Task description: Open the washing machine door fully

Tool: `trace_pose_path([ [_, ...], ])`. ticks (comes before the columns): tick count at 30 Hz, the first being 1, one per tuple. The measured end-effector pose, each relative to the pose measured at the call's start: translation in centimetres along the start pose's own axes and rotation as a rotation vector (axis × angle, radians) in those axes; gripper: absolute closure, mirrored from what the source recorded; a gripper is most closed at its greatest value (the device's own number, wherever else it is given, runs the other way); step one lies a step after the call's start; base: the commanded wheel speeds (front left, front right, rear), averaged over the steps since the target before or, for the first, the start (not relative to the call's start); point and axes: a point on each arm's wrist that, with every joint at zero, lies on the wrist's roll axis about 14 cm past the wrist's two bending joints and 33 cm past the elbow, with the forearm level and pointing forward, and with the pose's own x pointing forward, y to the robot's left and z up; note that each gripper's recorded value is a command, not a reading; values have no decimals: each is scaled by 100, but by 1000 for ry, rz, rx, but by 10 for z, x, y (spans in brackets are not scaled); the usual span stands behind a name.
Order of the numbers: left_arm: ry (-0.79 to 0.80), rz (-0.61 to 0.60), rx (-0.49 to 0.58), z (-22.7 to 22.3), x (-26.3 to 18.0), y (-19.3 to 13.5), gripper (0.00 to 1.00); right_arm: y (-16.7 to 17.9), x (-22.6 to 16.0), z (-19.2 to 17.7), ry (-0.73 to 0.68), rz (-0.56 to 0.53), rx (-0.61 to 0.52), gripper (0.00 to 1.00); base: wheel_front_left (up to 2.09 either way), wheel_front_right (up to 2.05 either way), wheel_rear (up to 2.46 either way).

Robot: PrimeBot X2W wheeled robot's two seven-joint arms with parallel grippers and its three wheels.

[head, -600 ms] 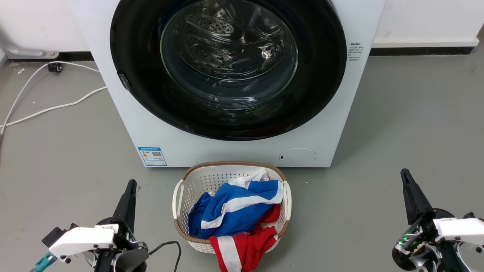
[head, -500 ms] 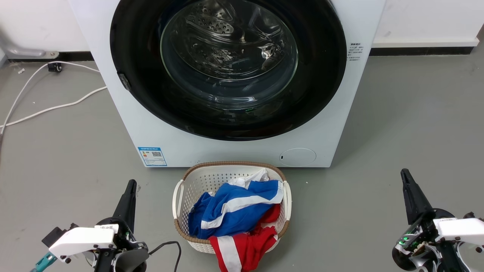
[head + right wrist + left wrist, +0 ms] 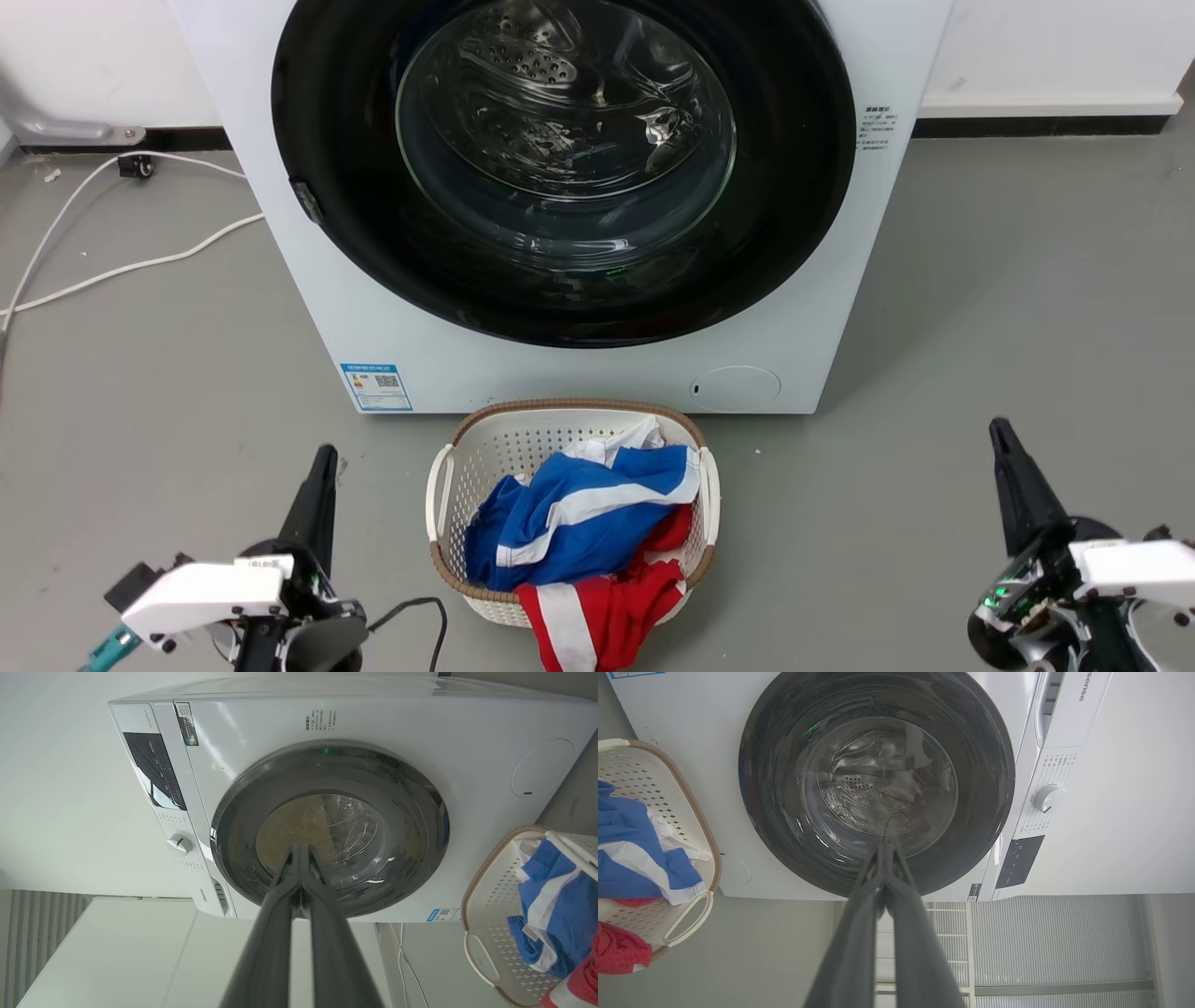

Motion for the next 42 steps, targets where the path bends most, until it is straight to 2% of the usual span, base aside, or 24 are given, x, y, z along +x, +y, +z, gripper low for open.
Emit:
trace_pose_path([
  [1,0,5,0,0,0,1,0,-1,-1,0,0,-4,1,0,0,0,0],
  [7,-6,88,-9,-1,-14,30,0,-31,-15,1,-11,-92,9,0,0,0,0],
  [15,-34,69,64,3,-13,23,0,-27,-15,8,-45,-85,-75,0,0,0,0],
  [21,-51,56,158,6,-10,13,0,-16,-14,11,-60,-56,-210,0,0,0,0],
  [31,-50,40,396,0,-6,-3,0,9,-11,5,-55,15,-481,0,0,0,0],
  [42,-41,43,670,-12,-7,-7,0,20,-14,-8,-35,63,-762,0,0,0,0],
])
